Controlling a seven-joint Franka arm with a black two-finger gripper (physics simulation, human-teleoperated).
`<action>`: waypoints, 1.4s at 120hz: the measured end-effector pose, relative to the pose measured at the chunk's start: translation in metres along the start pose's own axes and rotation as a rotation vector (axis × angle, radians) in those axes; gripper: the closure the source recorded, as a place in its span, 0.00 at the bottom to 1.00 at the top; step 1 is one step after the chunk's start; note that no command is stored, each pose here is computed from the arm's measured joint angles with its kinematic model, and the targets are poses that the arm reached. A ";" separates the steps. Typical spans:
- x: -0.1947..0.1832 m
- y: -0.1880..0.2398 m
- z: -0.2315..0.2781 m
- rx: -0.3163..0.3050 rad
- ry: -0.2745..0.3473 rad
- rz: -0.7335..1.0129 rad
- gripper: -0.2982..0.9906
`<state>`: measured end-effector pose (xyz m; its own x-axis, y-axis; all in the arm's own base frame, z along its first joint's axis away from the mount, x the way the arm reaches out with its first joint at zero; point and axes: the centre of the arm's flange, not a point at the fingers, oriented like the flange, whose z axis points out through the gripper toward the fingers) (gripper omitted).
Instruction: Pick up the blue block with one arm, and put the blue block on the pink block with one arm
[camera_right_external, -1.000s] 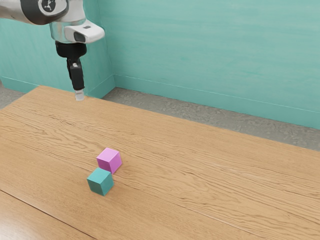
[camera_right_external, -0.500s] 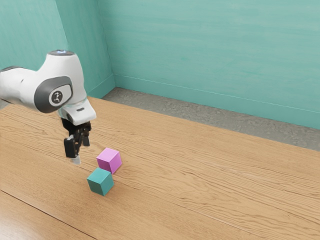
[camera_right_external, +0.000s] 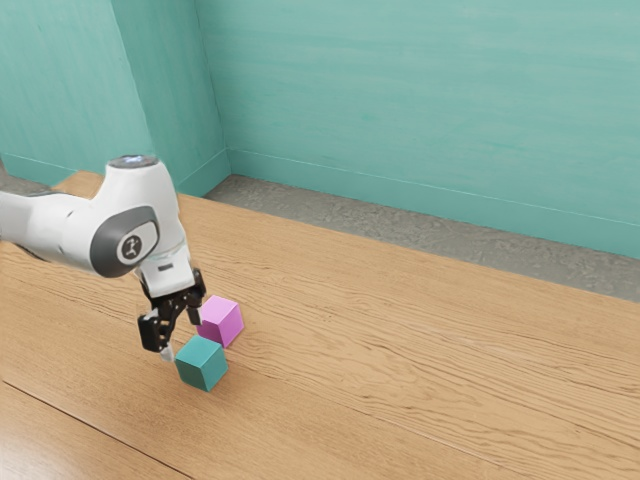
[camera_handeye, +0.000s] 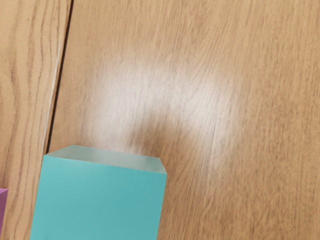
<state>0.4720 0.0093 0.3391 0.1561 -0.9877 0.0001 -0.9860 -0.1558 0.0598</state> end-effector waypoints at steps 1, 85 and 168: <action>0.000 0.000 0.001 0.000 0.000 0.003 0.23; -0.009 -0.026 0.057 0.047 0.020 0.118 0.23; -0.003 -0.028 0.078 0.037 0.025 0.172 0.50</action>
<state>0.4944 0.0162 0.2599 -0.0139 -0.9994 0.0324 -0.9997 0.0145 0.0203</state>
